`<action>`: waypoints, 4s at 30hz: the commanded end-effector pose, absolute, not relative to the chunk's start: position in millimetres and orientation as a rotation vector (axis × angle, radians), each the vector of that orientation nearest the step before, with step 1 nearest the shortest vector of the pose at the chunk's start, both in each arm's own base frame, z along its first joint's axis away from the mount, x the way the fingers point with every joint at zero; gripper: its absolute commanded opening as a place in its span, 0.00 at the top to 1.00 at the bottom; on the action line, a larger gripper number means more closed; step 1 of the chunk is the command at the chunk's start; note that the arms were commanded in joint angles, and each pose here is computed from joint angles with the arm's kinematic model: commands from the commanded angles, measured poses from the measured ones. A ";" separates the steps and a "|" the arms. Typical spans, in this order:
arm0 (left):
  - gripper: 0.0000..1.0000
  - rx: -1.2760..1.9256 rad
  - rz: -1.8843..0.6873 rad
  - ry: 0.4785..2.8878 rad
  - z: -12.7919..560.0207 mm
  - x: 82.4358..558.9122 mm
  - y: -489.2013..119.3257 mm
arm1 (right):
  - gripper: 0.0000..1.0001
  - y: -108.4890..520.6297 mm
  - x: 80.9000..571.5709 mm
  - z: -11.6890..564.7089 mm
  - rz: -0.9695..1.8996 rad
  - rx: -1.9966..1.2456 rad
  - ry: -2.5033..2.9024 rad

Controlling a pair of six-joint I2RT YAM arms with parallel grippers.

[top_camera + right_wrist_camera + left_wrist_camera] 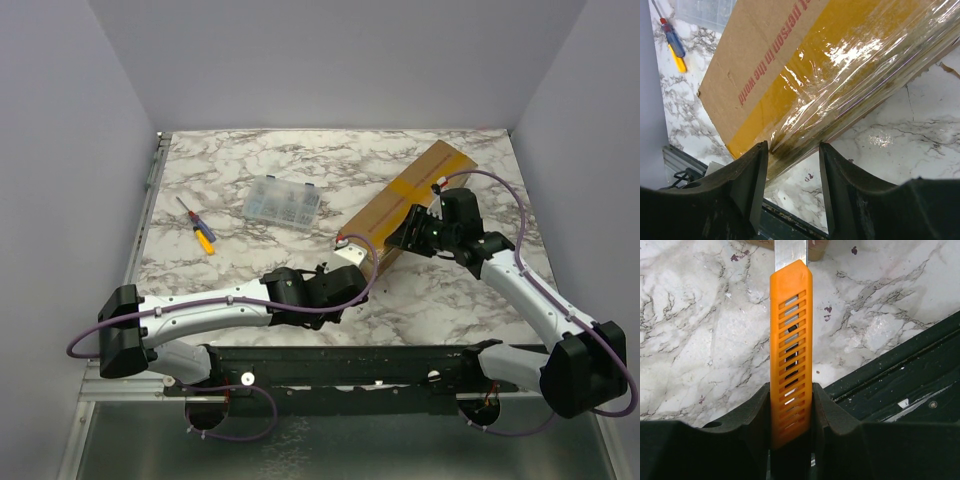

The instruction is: Unpack the express box

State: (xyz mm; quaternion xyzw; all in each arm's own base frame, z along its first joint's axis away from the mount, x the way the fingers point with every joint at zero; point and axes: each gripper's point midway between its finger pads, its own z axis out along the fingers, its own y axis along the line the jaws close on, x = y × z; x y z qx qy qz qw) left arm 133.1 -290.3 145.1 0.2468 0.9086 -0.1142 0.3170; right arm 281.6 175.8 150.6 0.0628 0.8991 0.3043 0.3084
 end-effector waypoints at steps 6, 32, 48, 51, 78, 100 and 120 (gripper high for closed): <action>1.00 0.640 -0.277 2.386 143.6 136.7 -288.3 | 0.49 180.8 277.5 147.3 0.839 0.128 2.388; 1.00 0.700 -0.287 2.400 136.6 132.6 -293.8 | 0.49 183.3 275.9 144.5 0.857 0.106 2.394; 1.00 0.749 -0.320 2.403 135.9 131.9 -303.4 | 0.50 184.0 273.8 144.7 0.865 0.090 2.393; 1.00 0.767 -0.331 2.396 139.1 133.1 -306.6 | 0.52 185.6 272.2 140.9 0.877 0.081 2.405; 1.00 0.837 -0.523 2.377 140.2 137.5 -347.6 | 0.57 206.2 255.7 139.8 1.105 0.207 2.337; 1.00 1.124 -0.483 2.259 148.5 104.6 -354.6 | 0.57 203.8 265.8 145.9 1.080 0.365 2.289; 1.00 0.587 -0.565 2.351 154.7 143.9 -290.3 | 0.15 117.9 352.5 235.0 0.526 0.194 2.140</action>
